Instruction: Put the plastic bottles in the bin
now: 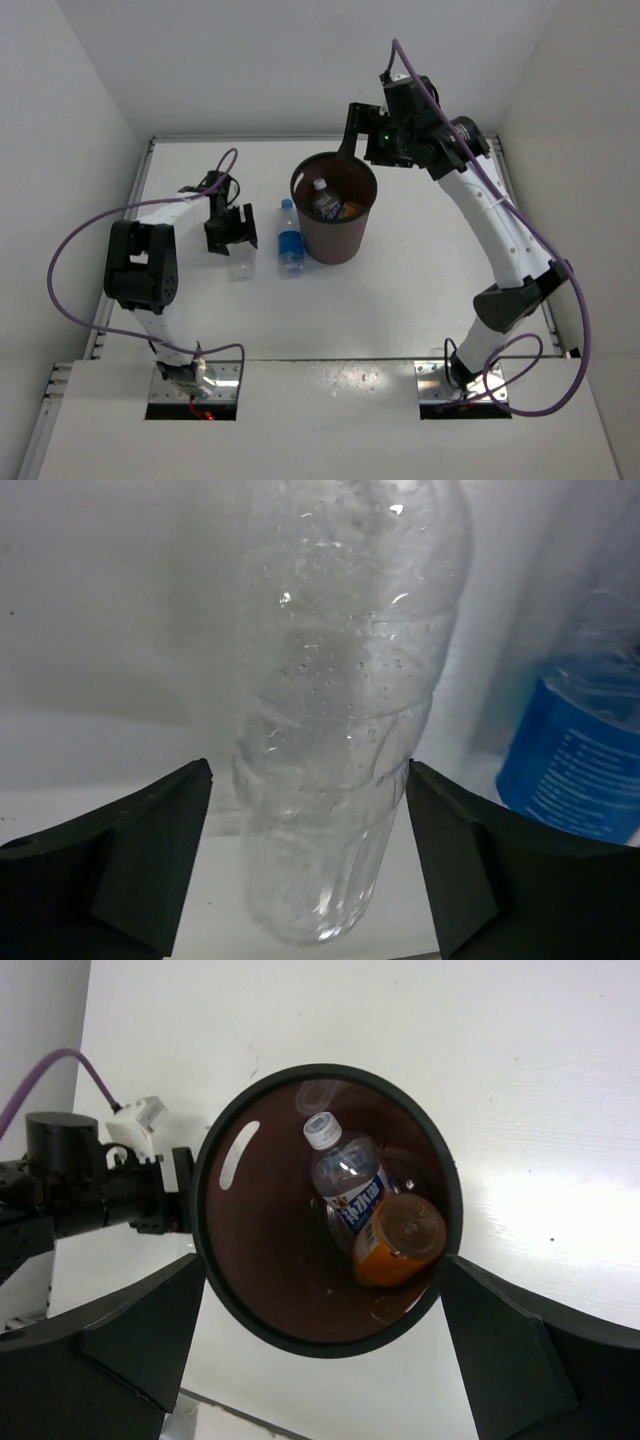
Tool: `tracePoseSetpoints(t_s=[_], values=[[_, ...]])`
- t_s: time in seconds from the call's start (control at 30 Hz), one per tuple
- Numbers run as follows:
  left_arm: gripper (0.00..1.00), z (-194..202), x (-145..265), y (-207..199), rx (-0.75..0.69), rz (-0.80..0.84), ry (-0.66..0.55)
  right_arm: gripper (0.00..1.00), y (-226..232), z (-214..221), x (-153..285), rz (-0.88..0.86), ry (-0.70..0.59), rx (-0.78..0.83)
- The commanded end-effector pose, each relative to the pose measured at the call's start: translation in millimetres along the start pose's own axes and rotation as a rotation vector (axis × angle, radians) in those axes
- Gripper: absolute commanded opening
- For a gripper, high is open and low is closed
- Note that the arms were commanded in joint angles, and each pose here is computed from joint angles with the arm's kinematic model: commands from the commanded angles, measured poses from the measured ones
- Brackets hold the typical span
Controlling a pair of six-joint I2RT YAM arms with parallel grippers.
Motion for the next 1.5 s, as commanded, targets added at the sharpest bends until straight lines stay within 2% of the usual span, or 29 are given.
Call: tracePoseSetpoints(t_s=[0.0, 0.1, 0.2, 0.27, 0.33, 0.43, 0.5, 0.57, 0.63, 0.8, 0.97, 1.1, 1.23, 1.3, 1.33, 1.37, 1.47], values=[[0.82, 12.9, -12.4, 11.3, 0.016, -0.051, 0.044, 1.0, -3.0, -17.8, 20.7, -0.001, -0.078, 0.001], [0.71, 12.8, -16.3, 10.0, 0.026, -0.042, 0.047, 1.0, -7.3, -24.7, 29.2, 0.011, -0.109, -0.007], [0.59, -10.1, 1.3, 5.2, 0.039, -0.043, -0.037, 1.0, -13.8, -24.6, 30.0, 0.043, -0.124, -0.016], [0.56, -25.2, 19.1, 3.9, 0.047, -0.057, -0.102, 1.0, -18.6, -27.4, 36.2, 0.056, -0.135, -0.022], [0.48, -45.3, 42.5, 0.5, 0.068, -0.068, -0.173, 1.0, -19.5, -26.5, 39.9, 0.054, -0.138, -0.023], [0.45, -72.6, 80.5, -10.1, 0.11, -0.043, -0.289, 1.0, -25.4, -30.4, 47.0, 0.068, -0.167, -0.04], [0.42, -96.3, 121.2, -27.5, 0.131, 0.038, -0.418, 1.0, -30.3, -26.3, 46.9, 0.085, -0.162, -0.039], [0.39, -110.4, 147.2, -39.9, 0.133, 0.1, -0.491, 1.0, -32.6, -23.3, 50.7, 0.089, -0.156, -0.038], [0.32, -128.8, 180.1, -62.2, 0.112, 0.193, -0.56, 1.0, -38.3, -21.7, 56.4, 0.104, -0.149, -0.041], [0.32, -158.3, 252.8, -127.3, 0.022, 0.348, -0.721, 1.0, -48.3, -20.8, 72.1, 0.145, -0.17, -0.042], [0.4, -150.7, 255.2, -194.9, -0.044, 0.484, -0.738, 1.0, -55.1, -22.2, 80.3, 0.165, -0.188, -0.057], [0.43, -118.2, 243.6, -247.9, -0.128, 0.56, -0.698, 1.0, -55.2, -24.6, 88.1, 0.161, -0.209, -0.069], [0.43, -89.6, 223.6, -281.4, -0.184, 0.532, -0.663, 1.0, -58.7, -22.5, 91.6, 0.171, -0.214, -0.07], [0.48, -79.7, 210.4, -286.7, -0.198, 0.518, -0.634, 1.0, -58.4, -23.2, 95.4, 0.166, -0.222, -0.071], [0.52, -77.7, 210.0, -288.9, -0.209, 0.507, -0.642, 1.0, -58.4, -23.2, 95.4, 0.166, -0.222, -0.071], [1.0, -76.8, 200.5, -287.1, -0.207, 0.487, -0.629, 1.0, -58.4, -23.2, 95.4, 0.166, -0.222, -0.071], [1.0, -77.3, 195.4, -279.9, -0.229, 0.415, -0.649, 1.0, -58.0, -23.2, 95.4, 0.165, -0.223, -0.08]])
Point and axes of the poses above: each gripper's point midway between its finger pads, its own x axis back along the fingers, its own y axis along the line the jaws close on, z = x × y, the point moved 2 cm from there along x, back along the fingers, and after that the axes turned 9 degrees about -x, right-handed, at the moved point
